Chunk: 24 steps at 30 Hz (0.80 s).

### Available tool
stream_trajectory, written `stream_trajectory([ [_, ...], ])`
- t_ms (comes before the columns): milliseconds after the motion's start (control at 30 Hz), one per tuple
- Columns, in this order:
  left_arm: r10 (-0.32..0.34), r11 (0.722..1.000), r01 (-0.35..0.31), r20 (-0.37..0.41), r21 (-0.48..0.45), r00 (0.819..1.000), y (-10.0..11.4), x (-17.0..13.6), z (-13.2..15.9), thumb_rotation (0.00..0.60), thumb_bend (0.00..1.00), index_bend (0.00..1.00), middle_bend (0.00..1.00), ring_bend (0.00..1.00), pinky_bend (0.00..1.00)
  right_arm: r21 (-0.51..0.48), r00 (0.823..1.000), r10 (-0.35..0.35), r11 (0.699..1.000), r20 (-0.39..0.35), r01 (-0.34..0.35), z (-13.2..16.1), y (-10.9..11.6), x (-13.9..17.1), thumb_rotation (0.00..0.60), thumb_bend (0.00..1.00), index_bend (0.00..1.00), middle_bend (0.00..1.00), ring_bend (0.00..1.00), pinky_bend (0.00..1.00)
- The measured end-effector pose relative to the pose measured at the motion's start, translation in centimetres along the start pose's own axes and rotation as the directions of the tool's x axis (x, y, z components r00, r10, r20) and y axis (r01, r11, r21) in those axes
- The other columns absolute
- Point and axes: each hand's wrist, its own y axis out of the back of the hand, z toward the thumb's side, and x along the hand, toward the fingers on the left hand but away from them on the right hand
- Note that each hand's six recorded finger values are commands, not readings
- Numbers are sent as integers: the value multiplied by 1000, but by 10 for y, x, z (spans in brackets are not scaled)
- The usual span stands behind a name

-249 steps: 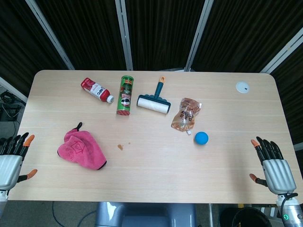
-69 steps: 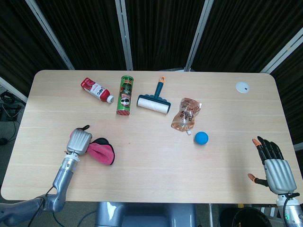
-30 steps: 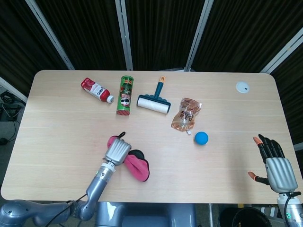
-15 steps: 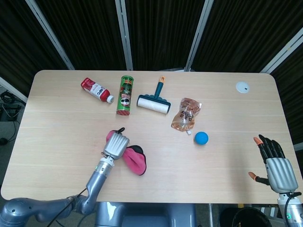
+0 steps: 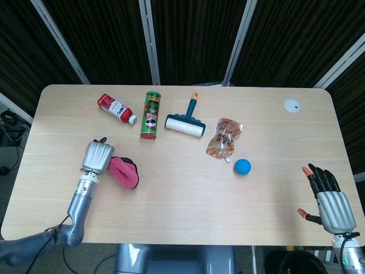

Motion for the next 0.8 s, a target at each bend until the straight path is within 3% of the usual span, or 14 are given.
stream_trajectory([
  [267,53,998,-56,-108,-28,993,38,6,-59,600,379,748,594,501,491,6,1000,2,1000,-2,-2,1,-1,0,600,12,0,0,0,57],
  [467,32,995,-44,-125,-94,992,43,5,-63,600,364,683,513,451,466,2,1000,4,1000,-4,-4,1,-2,-2,600,13,0,0,0,57],
  [533,29,995,-40,-117,-94,993,42,4,-60,600,296,553,405,369,387,2,1000,3,1000,-4,-3,1,-2,-2,600,12,0,0,0,57],
  [600,22,994,-32,-101,-100,995,40,3,-55,600,122,258,153,168,222,1,1000,3,1000,-5,-3,1,-2,-2,600,13,0,0,0,57],
  [667,1,993,-10,-76,-122,997,35,1,-49,600,21,80,18,36,111,-4,1000,5,1000,-4,-5,1,-2,-2,600,13,0,0,0,57],
  [800,-71,980,73,14,-187,997,27,-9,-27,600,0,14,0,0,13,-6,1000,10,1000,-4,-10,0,-3,-2,600,13,0,0,0,57],
])
